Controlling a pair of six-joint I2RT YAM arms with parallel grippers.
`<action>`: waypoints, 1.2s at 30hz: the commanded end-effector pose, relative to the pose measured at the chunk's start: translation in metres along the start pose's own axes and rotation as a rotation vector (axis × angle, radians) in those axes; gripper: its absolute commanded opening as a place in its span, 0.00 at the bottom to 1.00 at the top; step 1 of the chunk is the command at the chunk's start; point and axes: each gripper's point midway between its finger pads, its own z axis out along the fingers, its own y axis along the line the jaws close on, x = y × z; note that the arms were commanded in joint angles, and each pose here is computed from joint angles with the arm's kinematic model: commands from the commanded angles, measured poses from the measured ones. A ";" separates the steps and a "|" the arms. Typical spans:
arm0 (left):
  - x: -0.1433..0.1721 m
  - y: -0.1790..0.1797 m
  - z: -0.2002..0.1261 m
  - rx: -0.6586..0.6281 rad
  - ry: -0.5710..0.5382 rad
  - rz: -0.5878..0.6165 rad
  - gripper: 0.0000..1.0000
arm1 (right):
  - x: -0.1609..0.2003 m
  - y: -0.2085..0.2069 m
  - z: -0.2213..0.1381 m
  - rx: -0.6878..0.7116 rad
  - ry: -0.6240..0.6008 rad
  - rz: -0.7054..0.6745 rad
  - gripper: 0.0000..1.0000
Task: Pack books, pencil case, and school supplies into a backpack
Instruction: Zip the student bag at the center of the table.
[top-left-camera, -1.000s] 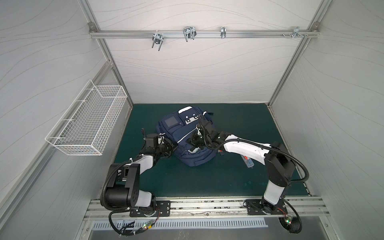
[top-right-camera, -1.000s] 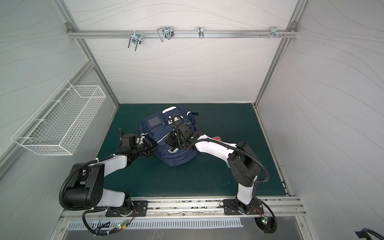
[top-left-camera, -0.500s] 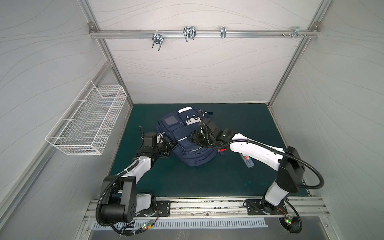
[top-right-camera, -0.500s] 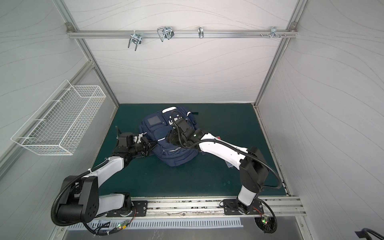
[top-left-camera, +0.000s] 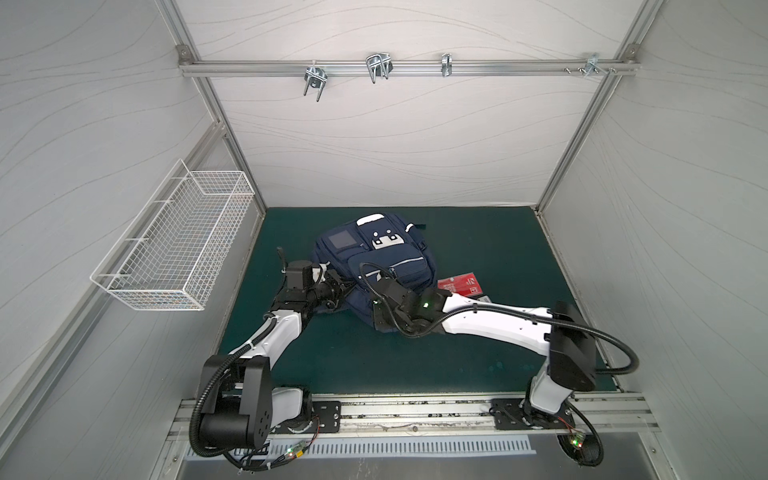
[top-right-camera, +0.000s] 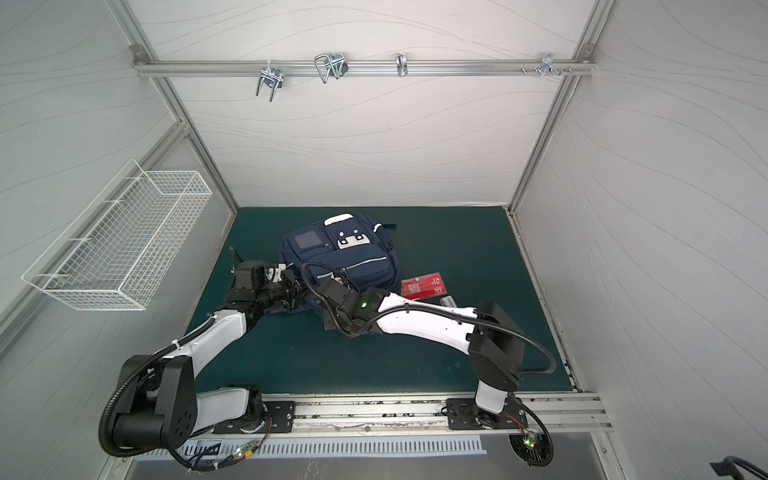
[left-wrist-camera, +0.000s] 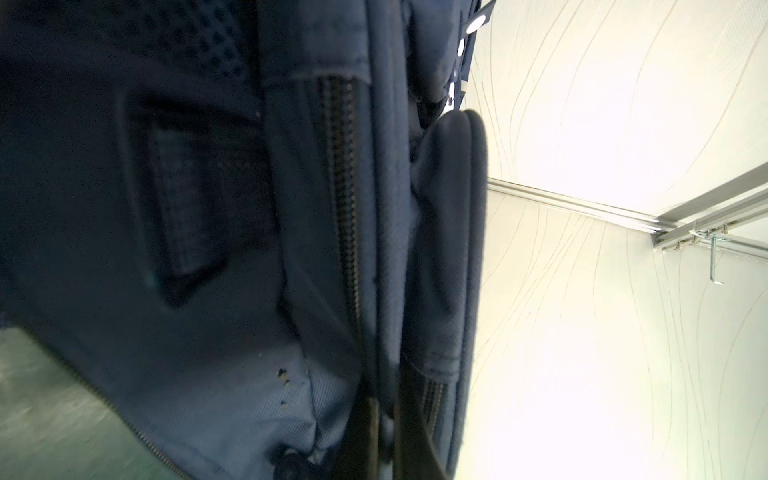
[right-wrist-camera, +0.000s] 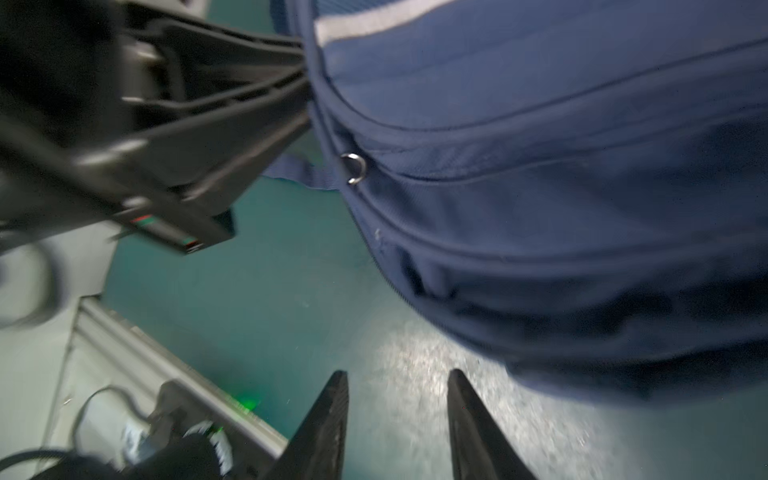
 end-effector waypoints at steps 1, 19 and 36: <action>0.007 -0.053 -0.006 0.130 0.046 0.153 0.00 | -0.023 0.016 0.008 -0.028 -0.083 -0.026 0.40; 0.015 -0.053 -0.007 0.117 0.059 0.211 0.00 | -0.042 -0.016 0.043 0.105 -0.158 0.041 0.36; 0.015 -0.046 -0.005 0.096 0.065 0.208 0.00 | -0.057 -0.048 0.045 0.245 -0.178 0.065 0.12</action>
